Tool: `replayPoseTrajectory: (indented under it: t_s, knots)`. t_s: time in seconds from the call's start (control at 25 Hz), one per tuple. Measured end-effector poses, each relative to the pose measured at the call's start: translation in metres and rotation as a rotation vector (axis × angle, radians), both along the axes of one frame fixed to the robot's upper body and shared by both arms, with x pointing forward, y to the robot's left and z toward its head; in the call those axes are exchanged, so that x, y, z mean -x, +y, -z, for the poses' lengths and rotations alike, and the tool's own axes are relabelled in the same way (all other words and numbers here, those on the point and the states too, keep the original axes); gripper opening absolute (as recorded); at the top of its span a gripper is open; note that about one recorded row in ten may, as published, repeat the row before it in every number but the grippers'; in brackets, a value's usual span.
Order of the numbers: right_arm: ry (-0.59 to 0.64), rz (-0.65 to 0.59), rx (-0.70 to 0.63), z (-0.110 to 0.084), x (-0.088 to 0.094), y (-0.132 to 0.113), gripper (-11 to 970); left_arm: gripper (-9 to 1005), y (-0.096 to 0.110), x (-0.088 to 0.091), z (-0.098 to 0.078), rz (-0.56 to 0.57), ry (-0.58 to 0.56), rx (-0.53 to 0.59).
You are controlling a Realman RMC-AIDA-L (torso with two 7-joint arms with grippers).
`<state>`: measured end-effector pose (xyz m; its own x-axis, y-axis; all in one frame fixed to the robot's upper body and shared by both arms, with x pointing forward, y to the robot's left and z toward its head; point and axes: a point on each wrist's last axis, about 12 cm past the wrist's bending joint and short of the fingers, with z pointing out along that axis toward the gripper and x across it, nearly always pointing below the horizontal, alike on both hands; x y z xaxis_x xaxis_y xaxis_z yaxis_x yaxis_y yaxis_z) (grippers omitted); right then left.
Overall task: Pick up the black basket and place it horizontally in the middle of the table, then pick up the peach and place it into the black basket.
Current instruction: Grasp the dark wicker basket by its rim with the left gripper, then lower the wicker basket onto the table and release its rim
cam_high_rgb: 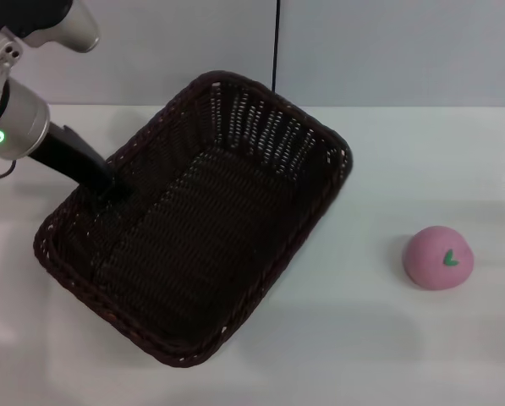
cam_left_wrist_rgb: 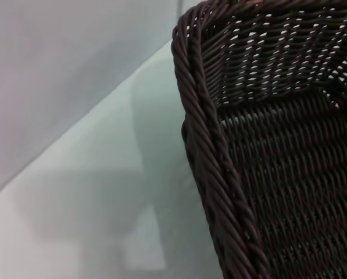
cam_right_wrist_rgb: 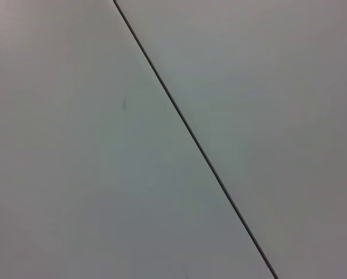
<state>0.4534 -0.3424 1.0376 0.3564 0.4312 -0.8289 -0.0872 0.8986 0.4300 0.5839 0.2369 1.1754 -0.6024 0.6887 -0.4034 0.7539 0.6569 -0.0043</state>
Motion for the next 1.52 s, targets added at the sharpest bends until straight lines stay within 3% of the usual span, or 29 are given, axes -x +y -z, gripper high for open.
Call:
replayPoseTrajectory:
  t_s: [0.12, 0.44, 0.64, 0.76, 1.08, 1.52]
  knots:
    - [0.000, 0.002, 0.001, 0.000, 0.001, -0.001, 718, 195, -0.009, -0.004, -0.008, 0.108, -0.035, -0.028]
    - [-0.005, 0.017, 0.015, -0.001, 0.006, -0.008, 718, 195, -0.048, -0.022, -0.033, 0.475, -0.222, -0.198]
    - [-0.016, 0.041, 0.016, -0.002, 0.010, -0.017, 717, 195, -0.080, -0.021, -0.035, 0.754, -0.357, -0.315]
    - [-0.017, 0.045, 0.002, -0.003, 0.012, -0.021, 717, 195, -0.093, -0.017, -0.032, 0.865, -0.408, -0.359]
    - [-0.001, 0.052, -0.004, 0.000, 0.016, -0.022, 717, 196, -0.108, -0.013, -0.029, 0.987, -0.429, -0.366]
    - [0.006, 0.039, -0.005, 0.001, 0.015, -0.020, 716, 196, -0.098, -0.002, -0.016, 0.976, -0.321, -0.383]
